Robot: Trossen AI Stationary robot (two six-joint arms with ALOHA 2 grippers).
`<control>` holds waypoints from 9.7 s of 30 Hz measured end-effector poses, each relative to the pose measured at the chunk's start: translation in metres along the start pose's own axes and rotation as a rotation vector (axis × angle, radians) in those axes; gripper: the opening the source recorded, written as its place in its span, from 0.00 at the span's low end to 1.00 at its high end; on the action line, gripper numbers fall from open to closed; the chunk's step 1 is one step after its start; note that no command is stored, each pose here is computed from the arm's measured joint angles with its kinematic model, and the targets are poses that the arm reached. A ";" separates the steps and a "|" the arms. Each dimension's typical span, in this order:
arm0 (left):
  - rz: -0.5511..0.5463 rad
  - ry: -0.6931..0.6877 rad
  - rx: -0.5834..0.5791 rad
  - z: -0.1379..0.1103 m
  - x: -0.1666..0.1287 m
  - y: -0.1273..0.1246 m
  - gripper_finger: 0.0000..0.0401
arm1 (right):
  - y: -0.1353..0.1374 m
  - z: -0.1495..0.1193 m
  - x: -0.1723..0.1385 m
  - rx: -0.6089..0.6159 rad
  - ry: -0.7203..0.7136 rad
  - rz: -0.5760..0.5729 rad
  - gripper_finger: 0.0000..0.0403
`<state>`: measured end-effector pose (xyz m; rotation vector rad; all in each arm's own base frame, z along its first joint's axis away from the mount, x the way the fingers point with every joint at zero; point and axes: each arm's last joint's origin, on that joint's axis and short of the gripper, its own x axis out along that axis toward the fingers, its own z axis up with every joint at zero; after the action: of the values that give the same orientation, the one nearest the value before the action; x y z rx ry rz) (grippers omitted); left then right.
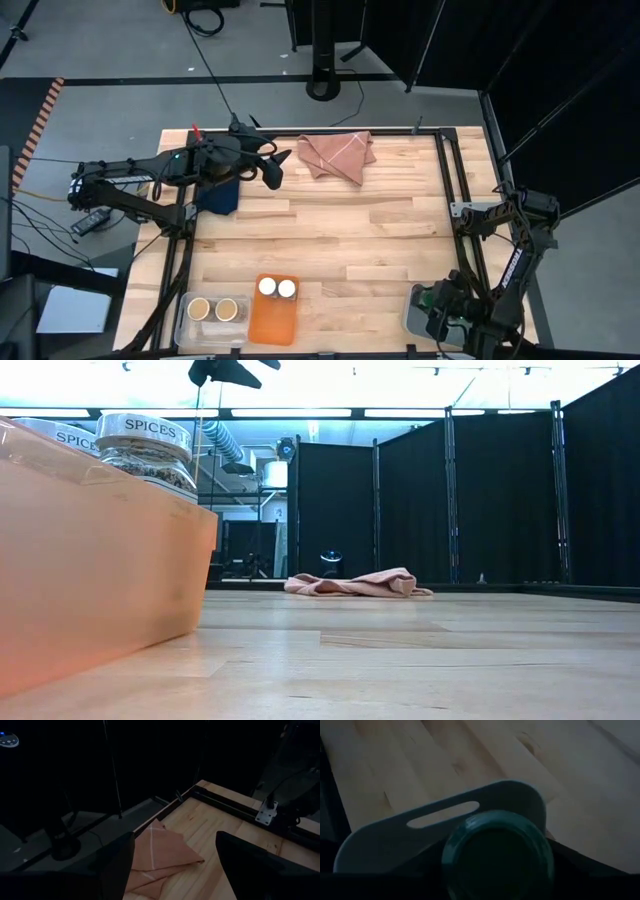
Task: Sort spices by type
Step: Put the green seasoning bottle into the gray bin, then return to Home Position
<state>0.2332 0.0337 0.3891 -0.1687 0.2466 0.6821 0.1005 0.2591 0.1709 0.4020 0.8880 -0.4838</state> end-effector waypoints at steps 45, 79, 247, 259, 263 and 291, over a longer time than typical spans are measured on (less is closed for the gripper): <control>-0.615 -0.192 -0.111 0.030 -0.013 -0.018 0.71 | 0.014 0.193 -0.095 -0.382 -0.435 -0.178 0.62; -0.822 -0.432 -0.015 0.046 -0.143 0.061 0.71 | -0.169 0.272 -0.229 -0.570 -0.710 0.517 0.64; -0.702 -0.419 -0.237 -0.191 -0.087 0.082 0.71 | -0.226 0.139 0.059 -0.134 -0.793 0.770 0.64; -0.556 -0.392 -0.134 -0.199 -0.081 0.083 0.71 | -0.236 0.147 0.054 -0.151 -0.897 0.739 0.64; -0.656 -0.421 -0.180 -0.219 -0.071 0.078 0.71 | -0.238 0.148 0.053 -0.136 -0.902 0.738 0.64; -0.694 -0.392 -0.169 -0.224 -0.069 0.077 0.71 | -0.247 0.146 0.061 -0.239 -0.903 0.563 0.65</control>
<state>0.0943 -0.0018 0.1885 -0.2603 -0.2459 0.0347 0.0890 -0.0339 0.1719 0.1611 -0.0629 -0.0037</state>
